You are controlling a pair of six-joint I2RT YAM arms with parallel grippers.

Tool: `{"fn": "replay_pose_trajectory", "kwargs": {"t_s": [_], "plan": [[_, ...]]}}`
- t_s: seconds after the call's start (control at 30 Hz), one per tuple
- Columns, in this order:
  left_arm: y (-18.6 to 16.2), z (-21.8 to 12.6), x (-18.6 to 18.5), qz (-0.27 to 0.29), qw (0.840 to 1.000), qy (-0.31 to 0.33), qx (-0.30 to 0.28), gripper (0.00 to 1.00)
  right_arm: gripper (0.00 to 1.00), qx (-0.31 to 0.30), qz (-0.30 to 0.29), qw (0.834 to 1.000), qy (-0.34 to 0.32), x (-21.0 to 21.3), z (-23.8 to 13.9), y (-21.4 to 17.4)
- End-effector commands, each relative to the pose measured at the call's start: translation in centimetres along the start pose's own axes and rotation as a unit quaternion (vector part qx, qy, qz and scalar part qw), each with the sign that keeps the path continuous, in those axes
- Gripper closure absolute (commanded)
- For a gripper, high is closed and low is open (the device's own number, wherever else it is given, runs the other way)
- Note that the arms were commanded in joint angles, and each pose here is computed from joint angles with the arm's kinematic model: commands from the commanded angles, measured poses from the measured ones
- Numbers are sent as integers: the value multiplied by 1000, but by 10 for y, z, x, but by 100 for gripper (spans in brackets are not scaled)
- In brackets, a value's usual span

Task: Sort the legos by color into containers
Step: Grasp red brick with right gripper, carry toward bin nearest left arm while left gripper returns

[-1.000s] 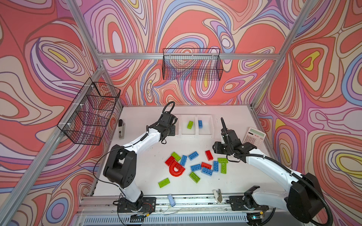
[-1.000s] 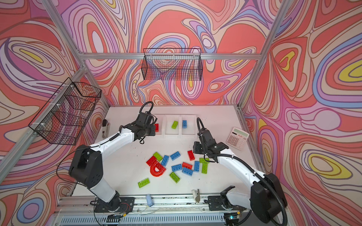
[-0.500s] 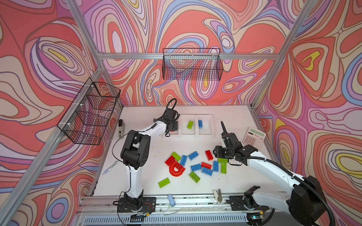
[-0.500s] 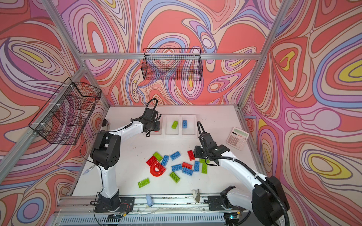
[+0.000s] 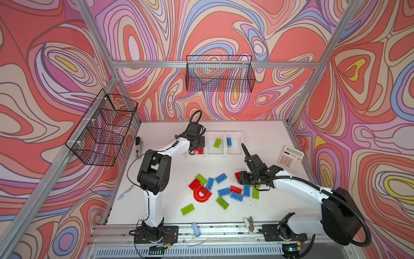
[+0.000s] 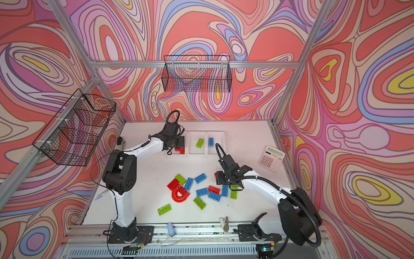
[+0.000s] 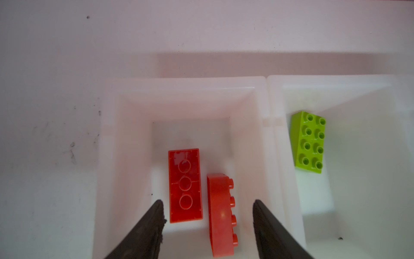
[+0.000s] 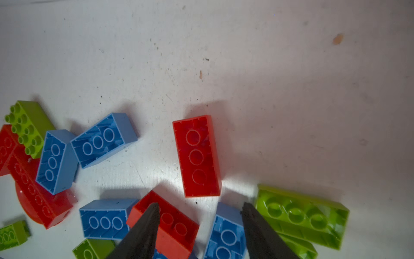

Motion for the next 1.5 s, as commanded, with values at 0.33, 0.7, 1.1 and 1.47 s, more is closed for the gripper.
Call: {"fn": "replay_pose_trajectory", "kwargs": {"t_s": [0.33, 0.7, 1.1, 1.47], "plan": [[-16, -133, 43, -4, 996, 36, -85, 33, 38, 5, -56, 997, -59, 12, 38, 26], [-81, -159, 61, -26, 998, 52, -33, 33, 62, 10, -59, 997, -46, 20, 50, 33], [-132, -192, 58, -6, 1000, -27, -2, 35, 77, -69, -94, 993, 32, 83, -7, 96], [-169, -224, 38, 53, 997, -55, 9, 35, 75, -106, -129, 975, 149, 198, 48, 165]]}}
Point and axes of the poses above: each gripper's point midway between its finger pads, its own z axis out along the fingers, its own x axis along the line the jaws close on, y = z × x, the point moved 9 cm from there along -z, back along the fingers, and after that the axes turned 6 degrees about z, right-handed, at the moved point
